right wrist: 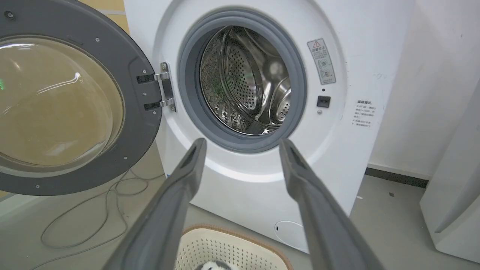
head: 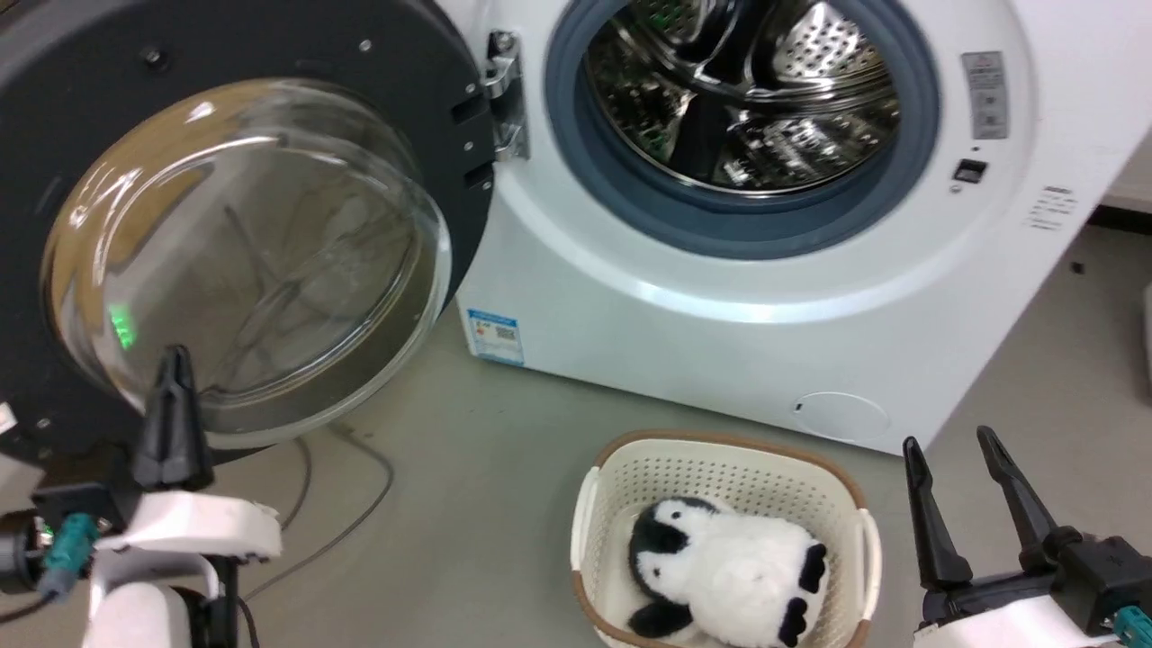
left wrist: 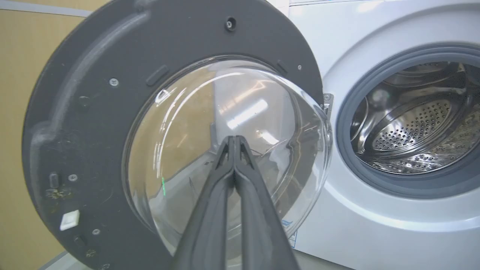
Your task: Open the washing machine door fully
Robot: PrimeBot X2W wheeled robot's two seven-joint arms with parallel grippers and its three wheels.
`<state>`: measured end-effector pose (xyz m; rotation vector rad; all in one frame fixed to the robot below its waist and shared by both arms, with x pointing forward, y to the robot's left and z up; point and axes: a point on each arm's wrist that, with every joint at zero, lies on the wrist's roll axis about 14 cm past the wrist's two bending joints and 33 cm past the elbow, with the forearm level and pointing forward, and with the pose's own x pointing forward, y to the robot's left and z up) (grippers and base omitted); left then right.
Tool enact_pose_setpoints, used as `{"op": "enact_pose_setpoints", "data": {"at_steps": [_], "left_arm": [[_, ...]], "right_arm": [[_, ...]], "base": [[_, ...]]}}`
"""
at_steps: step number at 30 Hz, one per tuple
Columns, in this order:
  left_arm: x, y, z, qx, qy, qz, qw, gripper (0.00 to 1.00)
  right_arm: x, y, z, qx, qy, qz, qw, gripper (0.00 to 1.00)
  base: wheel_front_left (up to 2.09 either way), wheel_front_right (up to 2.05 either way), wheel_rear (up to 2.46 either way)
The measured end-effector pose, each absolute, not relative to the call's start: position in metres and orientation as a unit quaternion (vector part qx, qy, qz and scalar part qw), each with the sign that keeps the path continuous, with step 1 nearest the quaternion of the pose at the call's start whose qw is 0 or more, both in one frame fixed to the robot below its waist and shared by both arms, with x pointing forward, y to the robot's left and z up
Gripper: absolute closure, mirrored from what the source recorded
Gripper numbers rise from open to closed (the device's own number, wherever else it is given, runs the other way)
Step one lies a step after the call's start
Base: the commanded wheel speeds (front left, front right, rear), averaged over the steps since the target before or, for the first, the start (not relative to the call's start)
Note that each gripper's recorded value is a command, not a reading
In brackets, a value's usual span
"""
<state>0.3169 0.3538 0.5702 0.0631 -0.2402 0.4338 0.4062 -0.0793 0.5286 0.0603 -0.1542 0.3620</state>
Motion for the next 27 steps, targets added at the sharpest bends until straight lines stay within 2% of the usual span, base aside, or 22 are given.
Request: {"op": "enact_pose_setpoints", "data": {"at_steps": [12, 25, 26, 27], "left_arm": [[0.335, 0.277, 0.558, 0.001, -0.116, 0.107, 0.987, 1.0], [0.343, 0.229, 0.544, -0.021, -0.1, 0.042, 0.994, 0.98], [0.344, 0.225, 0.541, -0.023, -0.096, 0.037, 0.994, 0.66], [0.344, 0.222, 0.539, -0.026, -0.094, 0.033, 0.995, 0.08]], "right_arm": [[0.384, -0.121, 0.542, 0.02, -0.095, 0.125, 0.987, 0.0], [0.363, -0.155, 0.542, 0.017, -0.096, 0.076, 0.992, 0.0], [0.361, -0.157, 0.542, 0.017, -0.095, 0.073, 0.993, 0.0], [0.36, -0.159, 0.541, 0.017, -0.095, 0.07, 0.993, 0.0]], "base": [[0.0, 0.0, 0.0], [0.0, 0.0, 0.0], [0.0, 0.0, 0.0], [0.0, 0.0, 0.0]]}}
